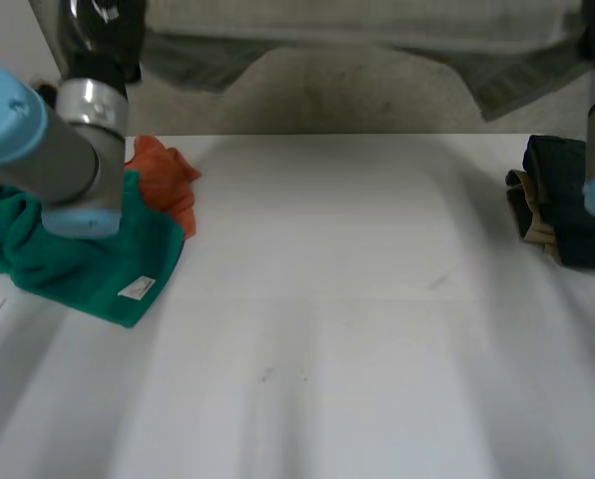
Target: Fold the laundry.
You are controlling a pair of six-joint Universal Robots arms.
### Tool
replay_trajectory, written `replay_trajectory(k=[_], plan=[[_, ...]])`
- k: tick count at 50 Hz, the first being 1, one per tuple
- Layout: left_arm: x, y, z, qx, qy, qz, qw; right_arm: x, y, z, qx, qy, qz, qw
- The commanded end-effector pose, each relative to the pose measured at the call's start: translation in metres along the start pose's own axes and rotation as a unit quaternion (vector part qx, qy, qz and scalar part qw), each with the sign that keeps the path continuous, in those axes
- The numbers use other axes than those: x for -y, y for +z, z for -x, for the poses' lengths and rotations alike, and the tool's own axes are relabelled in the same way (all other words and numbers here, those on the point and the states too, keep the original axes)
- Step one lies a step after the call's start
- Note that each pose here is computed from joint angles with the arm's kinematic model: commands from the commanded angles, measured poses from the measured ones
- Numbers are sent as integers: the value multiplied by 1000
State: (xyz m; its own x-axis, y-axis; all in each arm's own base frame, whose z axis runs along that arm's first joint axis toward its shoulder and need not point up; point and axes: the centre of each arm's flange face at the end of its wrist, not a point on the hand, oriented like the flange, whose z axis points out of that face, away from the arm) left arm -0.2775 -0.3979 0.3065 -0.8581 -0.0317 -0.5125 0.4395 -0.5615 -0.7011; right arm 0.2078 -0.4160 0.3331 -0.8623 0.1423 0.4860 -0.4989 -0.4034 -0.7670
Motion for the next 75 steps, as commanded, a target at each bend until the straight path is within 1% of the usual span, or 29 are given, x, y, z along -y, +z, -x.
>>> replay_trajectory(k=[1,6,7,8,10,11,14,17,18,21,22,24,25,26,28,32,33,34,40,43,44,49,52,57,60,63,65,70,75], plan=[[-35,-47,-37,-71,-8,74,995,-54,-35,53,105,-8,83,991],[-58,-90,-63,-125,-9,133,983,-83,-60,71,158,-18,157,975],[-62,-97,-65,-133,-8,144,981,-90,-68,70,172,-24,182,968],[-66,-115,-67,-152,-6,168,974,-92,-74,71,182,-29,195,963],[-71,-133,-68,-172,1,195,966,-97,-86,71,202,-40,222,953],[-67,-147,-61,-185,6,213,959,-98,-99,70,223,-53,242,943],[-54,-165,-50,-206,23,235,950,-94,-117,64,249,-78,265,928],[-35,-196,-33,-252,57,274,926,-86,-142,43,279,-128,293,905],[-24,-209,-24,-274,71,292,914,-84,-158,30,302,-164,313,886],[-7,-235,-9,-321,93,330,883,-77,-181,13,339,-213,333,854],[3,-255,2,-360,105,362,853,-72,-196,5,364,-237,342,833],[11,-269,8,-391,109,385,829,-68,-209,-3,388,-258,350,813],[18,-277,14,-412,111,403,810,-65,-215,-8,399,-269,353,802],[20,-278,16,-416,111,407,806,-64,-216,-10,400,-271,352,801],[21,-273,16,-411,111,402,811,-65,-215,-11,394,-267,353,805],[16,-256,12,-386,111,379,834,-65,-207,-9,370,-250,343,826],[7,-247,6,-376,110,372,841,-67,-201,-7,357,-240,339,837],[3,-242,1,-373,111,368,844,-71,-196,-4,349,-232,339,843],[-20,-201,-25,-331,97,328,879,-104,-171,18,311,-190,340,867],[-32,-187,-36,-316,85,323,888,-110,-162,25,300,-184,330,876],[-38,-177,-43,-307,78,317,894,-112,-155,30,290,-183,318,884],[-53,-152,-64,-285,69,301,908,-121,-135,47,265,-190,293,899],[-64,-138,-75,-270,75,297,913,-130,-123,53,250,-196,293,902],[-76,-129,-93,-266,76,292,916,-138,-112,66,242,-200,289,904],[-75,-123,-102,-259,72,273,924,-134,-104,70,230,-199,279,911],[-71,-118,-105,-247,72,252,933,-129,-97,69,212,-188,275,919],[-69,-111,-105,-227,67,234,943,-127,-94,66,201,-177,275,923],[-56,-111,-104,-214,65,212,951,-112,-91,57,185,-153,269,933],[-26,-113,-79,-202,58,197,957,-93,-99,41,175,-123,267,940]])
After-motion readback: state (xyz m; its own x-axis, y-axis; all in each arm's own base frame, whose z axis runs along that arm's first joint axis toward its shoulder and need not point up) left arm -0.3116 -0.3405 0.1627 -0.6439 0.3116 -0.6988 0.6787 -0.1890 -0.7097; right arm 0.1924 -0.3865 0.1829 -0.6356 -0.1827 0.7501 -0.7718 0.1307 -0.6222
